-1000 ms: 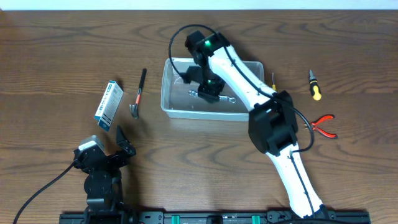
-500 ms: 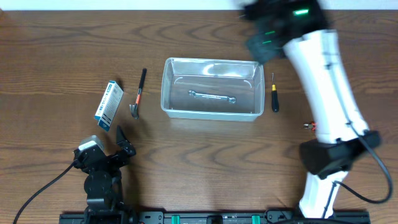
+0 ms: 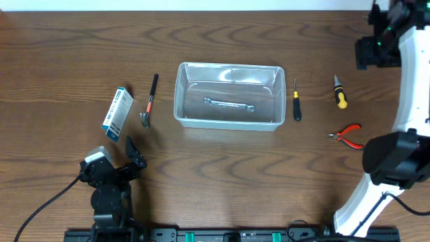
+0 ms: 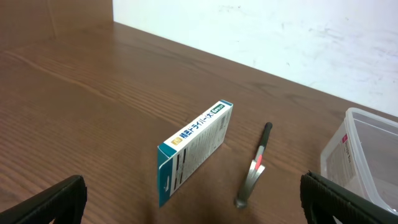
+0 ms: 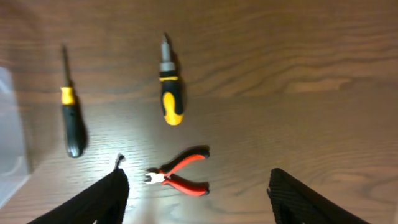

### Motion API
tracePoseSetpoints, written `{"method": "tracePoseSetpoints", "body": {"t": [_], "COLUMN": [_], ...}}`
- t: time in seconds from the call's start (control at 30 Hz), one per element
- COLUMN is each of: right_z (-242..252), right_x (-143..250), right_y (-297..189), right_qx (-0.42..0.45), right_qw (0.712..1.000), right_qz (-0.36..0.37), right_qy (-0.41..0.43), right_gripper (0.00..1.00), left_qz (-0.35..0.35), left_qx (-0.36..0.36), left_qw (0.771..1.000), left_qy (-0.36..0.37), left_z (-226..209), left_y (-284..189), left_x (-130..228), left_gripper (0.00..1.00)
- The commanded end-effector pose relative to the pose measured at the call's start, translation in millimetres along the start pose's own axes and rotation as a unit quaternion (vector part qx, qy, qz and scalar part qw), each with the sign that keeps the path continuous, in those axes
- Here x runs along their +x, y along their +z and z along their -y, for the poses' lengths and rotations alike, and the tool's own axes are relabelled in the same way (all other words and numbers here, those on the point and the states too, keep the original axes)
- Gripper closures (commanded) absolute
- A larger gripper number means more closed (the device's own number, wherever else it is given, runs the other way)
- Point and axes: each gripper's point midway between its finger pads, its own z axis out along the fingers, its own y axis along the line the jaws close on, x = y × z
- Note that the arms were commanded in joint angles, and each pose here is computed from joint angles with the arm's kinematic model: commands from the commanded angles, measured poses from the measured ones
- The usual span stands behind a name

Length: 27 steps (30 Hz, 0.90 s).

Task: Pack container
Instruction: 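Move the right gripper back over the yellow-black ratchet screwdriver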

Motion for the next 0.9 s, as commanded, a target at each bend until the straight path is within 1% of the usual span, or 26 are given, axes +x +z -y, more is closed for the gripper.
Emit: {"method": "tracePoseSetpoints", "body": {"t": [0.0, 0.17, 0.3, 0.47, 0.63, 0.87], "right_z": [-6, -16, -20, -24, -34, -42], "right_x": [9, 13, 16, 21, 28, 37], "right_y": [29, 66, 89, 107, 133, 166], "right_qx": [-0.025, -0.029, -0.030, -0.035, -0.057, -0.065], "right_qw": [0.999, 0.998, 0.998, 0.997, 0.995, 0.991], "right_qz": [-0.023, -0.030, -0.029, -0.036, -0.063, -0.097], "right_qy": [-0.019, -0.052, -0.054, -0.055, -0.057, -0.062], "right_gripper": [0.25, 0.25, 0.21, 0.22, 0.23, 0.24], "left_qz": [-0.012, -0.012, -0.012, -0.012, -0.012, -0.012], "left_qx": [-0.004, -0.004, -0.004, -0.004, -0.004, -0.004], "left_qw": [1.000, 1.000, 1.000, 1.000, 1.000, 1.000], "left_qy": [0.009, 0.009, 0.009, 0.009, 0.009, 0.009], "left_z": [-2, -2, -3, -2, -2, -2], "left_y": [2, 2, 2, 2, 2, 2], "left_x": [12, 12, 12, 12, 12, 12], "left_gripper": [0.02, 0.02, 0.02, 0.02, 0.02, 0.02]}}
